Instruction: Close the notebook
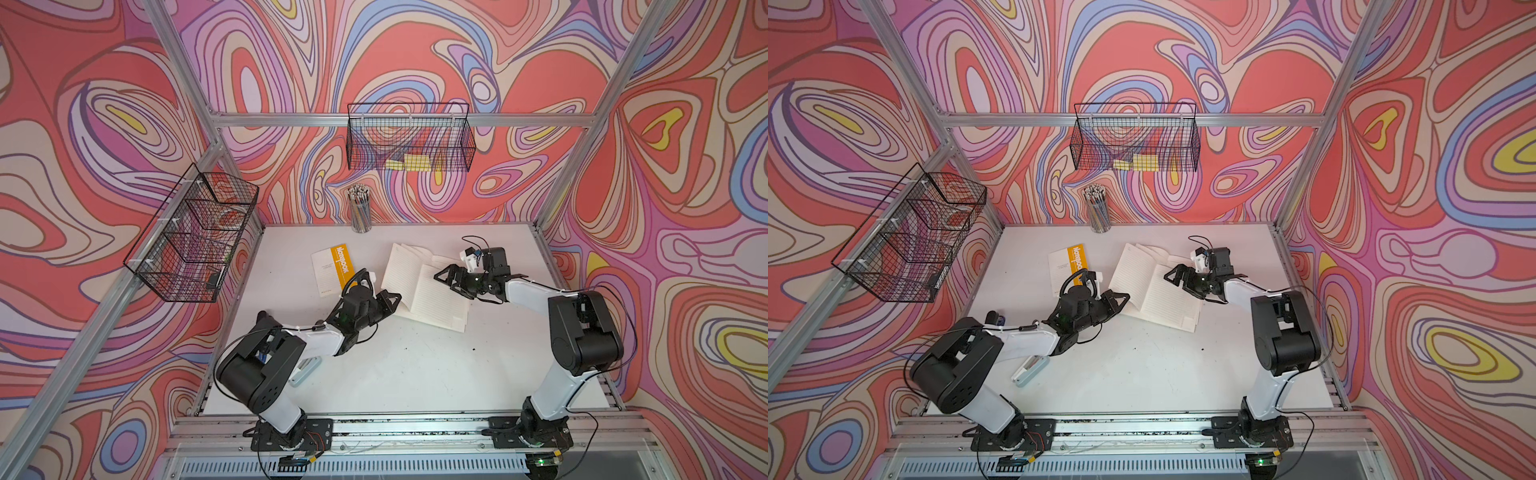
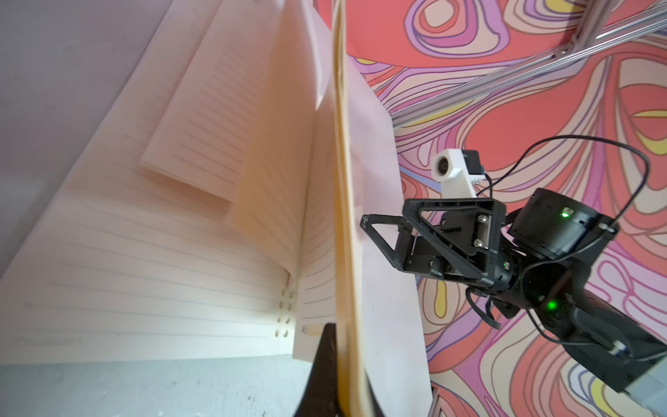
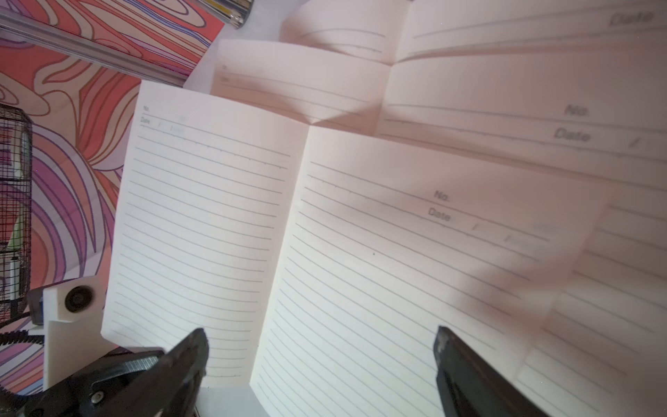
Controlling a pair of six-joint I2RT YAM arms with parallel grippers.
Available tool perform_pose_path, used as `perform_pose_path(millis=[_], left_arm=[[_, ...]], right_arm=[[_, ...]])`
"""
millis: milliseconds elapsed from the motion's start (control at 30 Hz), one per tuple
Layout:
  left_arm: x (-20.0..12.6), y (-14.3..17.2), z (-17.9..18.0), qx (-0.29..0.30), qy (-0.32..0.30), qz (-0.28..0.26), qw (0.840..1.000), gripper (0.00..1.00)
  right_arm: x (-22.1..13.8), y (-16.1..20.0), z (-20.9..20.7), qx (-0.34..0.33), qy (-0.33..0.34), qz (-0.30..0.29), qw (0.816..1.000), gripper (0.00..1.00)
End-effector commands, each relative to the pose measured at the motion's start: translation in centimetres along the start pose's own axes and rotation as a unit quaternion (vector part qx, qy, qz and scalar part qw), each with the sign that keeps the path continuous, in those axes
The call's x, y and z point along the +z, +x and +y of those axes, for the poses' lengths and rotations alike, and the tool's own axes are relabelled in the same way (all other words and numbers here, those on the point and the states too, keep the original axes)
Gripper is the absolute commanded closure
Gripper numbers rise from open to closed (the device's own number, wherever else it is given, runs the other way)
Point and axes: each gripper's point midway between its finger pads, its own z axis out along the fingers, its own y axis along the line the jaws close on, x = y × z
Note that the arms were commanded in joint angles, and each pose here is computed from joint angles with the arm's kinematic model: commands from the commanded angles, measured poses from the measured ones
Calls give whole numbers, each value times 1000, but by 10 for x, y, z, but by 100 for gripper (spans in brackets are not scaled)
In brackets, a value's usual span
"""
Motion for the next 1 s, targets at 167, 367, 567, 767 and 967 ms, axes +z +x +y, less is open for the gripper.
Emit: perform_pose_path(millis=[167,367,567,767,967], left_arm=[[-33,6,24,11,-63,-12,998,100],[-57,15,47,19,-102,-15,994,100],[-93,6,59,49,-159,-46,985,100],[-109,5,73,64,-205,-52,975,100],[-105,7,81,57,-224,-43,972,100]], right_arm=[[17,-5,63,-45,-33,-3,998,2],[55,19,102,-59,-61,29,996,2],[73,44,108,-51,-71,53,995,2],[77,61,99,-42,-66,66,995,2],[91,73,98,-43,-66,81,994,2]])
